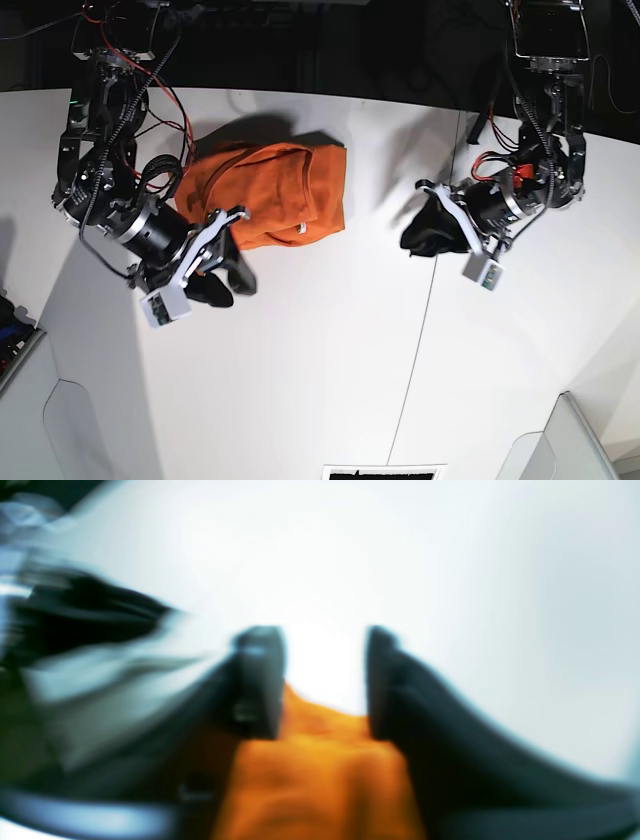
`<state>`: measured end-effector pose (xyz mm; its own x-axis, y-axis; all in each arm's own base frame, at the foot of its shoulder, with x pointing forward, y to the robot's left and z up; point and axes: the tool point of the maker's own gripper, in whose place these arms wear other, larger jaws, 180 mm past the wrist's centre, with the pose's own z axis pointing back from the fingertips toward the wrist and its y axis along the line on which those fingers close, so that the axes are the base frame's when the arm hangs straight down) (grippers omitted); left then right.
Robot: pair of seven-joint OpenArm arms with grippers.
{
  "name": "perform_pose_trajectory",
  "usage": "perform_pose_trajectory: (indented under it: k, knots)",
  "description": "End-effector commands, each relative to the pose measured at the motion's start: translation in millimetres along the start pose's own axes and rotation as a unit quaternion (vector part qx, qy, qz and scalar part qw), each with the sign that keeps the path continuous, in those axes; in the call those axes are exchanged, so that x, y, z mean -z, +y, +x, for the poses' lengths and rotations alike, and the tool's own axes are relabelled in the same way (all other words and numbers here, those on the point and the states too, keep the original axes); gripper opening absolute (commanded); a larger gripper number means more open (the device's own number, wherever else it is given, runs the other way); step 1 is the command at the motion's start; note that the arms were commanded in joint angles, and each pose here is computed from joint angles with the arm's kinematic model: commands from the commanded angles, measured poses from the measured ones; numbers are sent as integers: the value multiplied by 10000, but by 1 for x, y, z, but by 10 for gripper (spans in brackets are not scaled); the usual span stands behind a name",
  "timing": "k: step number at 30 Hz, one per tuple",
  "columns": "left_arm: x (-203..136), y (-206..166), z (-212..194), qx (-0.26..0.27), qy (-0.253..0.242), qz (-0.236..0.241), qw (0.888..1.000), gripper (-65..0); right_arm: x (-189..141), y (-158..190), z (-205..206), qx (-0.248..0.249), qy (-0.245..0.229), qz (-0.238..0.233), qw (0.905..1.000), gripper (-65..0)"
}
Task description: Layout the t-shirt on the table in an organized manner, then fold the t-shirt properly
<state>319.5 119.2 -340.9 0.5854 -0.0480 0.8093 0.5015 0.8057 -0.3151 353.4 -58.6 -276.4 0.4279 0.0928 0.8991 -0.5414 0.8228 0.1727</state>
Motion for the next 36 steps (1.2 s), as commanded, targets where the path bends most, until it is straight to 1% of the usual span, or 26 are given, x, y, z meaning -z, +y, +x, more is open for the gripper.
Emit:
perform_pose_trajectory:
  k: [1, 2, 4, 6, 10, 12, 13, 15, 17, 19, 22, 24, 26, 28, 32, 36]
  knots:
    - [-11, -5, 33, 202, -484, -145, 9985, -529, -2, -12, 23, -17, -360, -190, 9992, -556]
    - [-19, -14, 44, 384, -634, -326, 9967, -560, -1, -24, 24, 17, -360, -344, 9988, -650]
    - [-26, -37, 59, 567, -748, -690, 9932, -605, 7, -39, 19, 111, -287, -431, 9986, -650]
    - [-24, -72, 60, 750, -705, -1160, 9879, -635, 20, -47, 10, 240, -165, -335, 9990, -650]
    - [0, -145, 29, 1032, -253, -2040, 9732, -641, 49, -55, -15, 541, 296, -104, 9980, -650]
    - [14, -175, 13, 1181, -76, -2300, 9660, -641, 59, -56, -24, 651, 484, -31, 9967, -650]
    - [21, -186, 7, 1262, -28, -2355, 9636, -641, 63, -56, -28, 684, 557, 5, 9961, -650]
    - [36, -195, -6, 1362, 89, -2313, 9633, -641, 69, -51, -34, 682, 687, 91, 9953, -650]
    - [50, -188, -24, 1280, 316, -2174, 9671, -641, 73, -43, -40, 622, 819, 191, 9945, -650]
    - [59, -171, -46, 1070, 635, -2019, 9715, -641, 75, -35, -47, 549, 987, 290, 9932, -650]
    - [63, -141, -73, 756, 1016, -1745, 9765, -641, 77, -26, -57, 482, 1129, 380, 9917, -650]
    - [62, -119, -79, 722, 1148, -1556, 9785, -641, 74, -23, -65, 417, 1315, 467, 9893, -650]
    - [60, -99, -79, 827, 1196, -1383, 9796, -641, 70, -21, -74, 484, 1518, 545, 9857, -650]
    - [60, -82, -73, 995, 1225, -1215, 9800, -641, 61, -16, -84, 706, 1620, 718, 9816, -650]
    - [71, -57, -56, 1239, 1270, -946, 9796, -641, 38, -6, -104, 1121, 1581, 970, 9762, -650]
    - [83, -35, -33, 1244, 1203, -773, 9819, -641, 21, 27, -119, 1316, 1514, 1250, 9717, -650]
